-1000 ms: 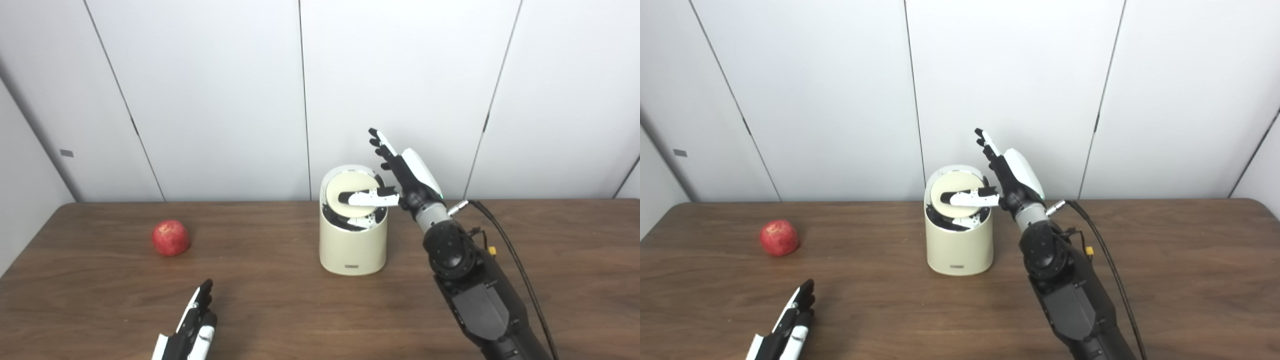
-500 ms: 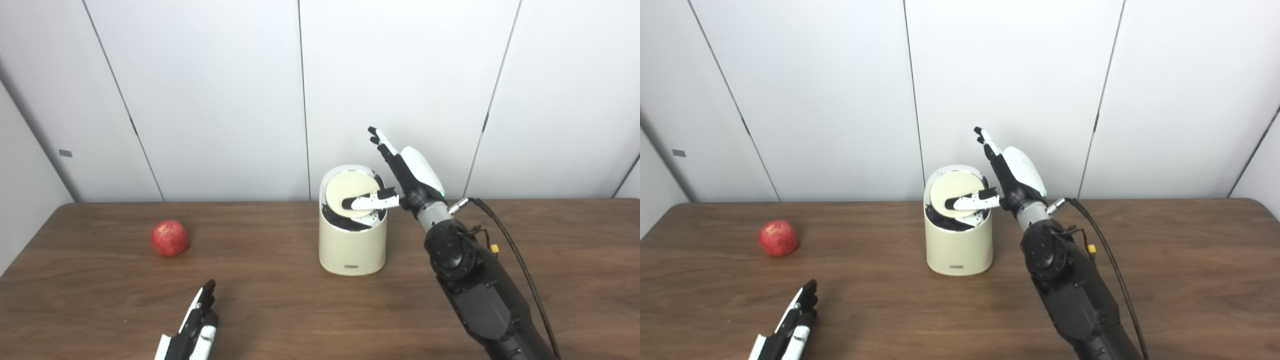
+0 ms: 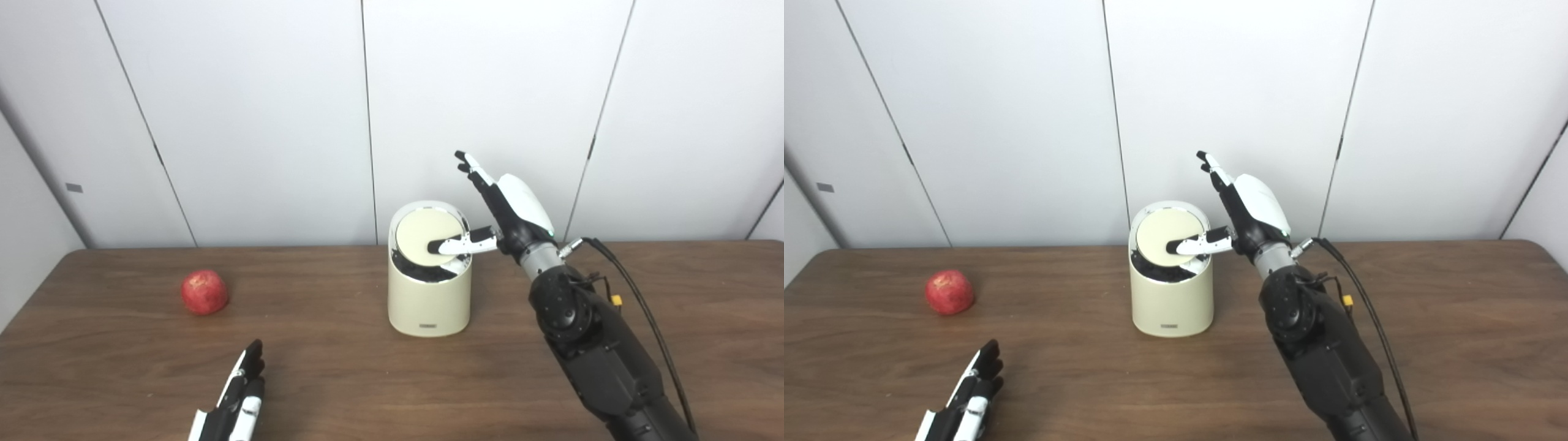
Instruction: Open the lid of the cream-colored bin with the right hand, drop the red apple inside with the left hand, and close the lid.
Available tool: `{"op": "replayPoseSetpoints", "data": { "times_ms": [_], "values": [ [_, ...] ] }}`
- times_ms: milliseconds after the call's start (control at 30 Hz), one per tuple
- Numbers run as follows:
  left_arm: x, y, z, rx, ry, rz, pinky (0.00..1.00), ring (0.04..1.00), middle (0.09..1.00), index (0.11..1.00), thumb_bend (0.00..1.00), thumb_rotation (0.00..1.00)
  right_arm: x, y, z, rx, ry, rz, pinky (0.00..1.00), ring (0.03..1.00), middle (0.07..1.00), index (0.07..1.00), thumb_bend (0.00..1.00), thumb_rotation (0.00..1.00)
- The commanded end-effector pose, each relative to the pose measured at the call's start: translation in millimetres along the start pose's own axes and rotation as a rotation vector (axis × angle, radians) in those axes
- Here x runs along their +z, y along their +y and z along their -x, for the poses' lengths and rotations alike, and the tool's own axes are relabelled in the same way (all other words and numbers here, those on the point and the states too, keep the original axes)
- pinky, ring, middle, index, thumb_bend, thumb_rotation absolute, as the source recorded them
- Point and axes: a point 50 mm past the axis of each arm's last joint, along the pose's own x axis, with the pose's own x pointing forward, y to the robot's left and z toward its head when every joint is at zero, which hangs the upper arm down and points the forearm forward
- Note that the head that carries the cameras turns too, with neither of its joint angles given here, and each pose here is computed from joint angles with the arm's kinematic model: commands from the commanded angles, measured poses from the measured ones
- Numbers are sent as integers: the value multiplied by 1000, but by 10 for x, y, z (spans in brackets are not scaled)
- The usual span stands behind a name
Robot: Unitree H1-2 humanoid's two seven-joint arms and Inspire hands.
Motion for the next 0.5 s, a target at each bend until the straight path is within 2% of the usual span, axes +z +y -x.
{"op": "replayPoseSetpoints", "data": {
  "times_ms": [0,133,367,467],
  "values": [
    [-4,-40,291,26,30,27,1000,1000,1000,1000,381,809,169,-174,-108,-34,-89,78,905,932,927,970,993,181],
    [19,-55,304,35,35,42,1000,1000,1000,1000,382,820,196,-173,-110,-14,-118,151,936,960,941,981,1000,146],
    [47,-74,311,32,29,54,1000,1000,1000,1000,399,969,178,-166,-109,-13,-146,245,929,960,942,977,1000,144],
    [45,-74,303,32,30,46,1000,1000,1000,1000,409,997,182,-141,-92,-17,-149,217,932,957,939,973,1000,158]
  ]
}}
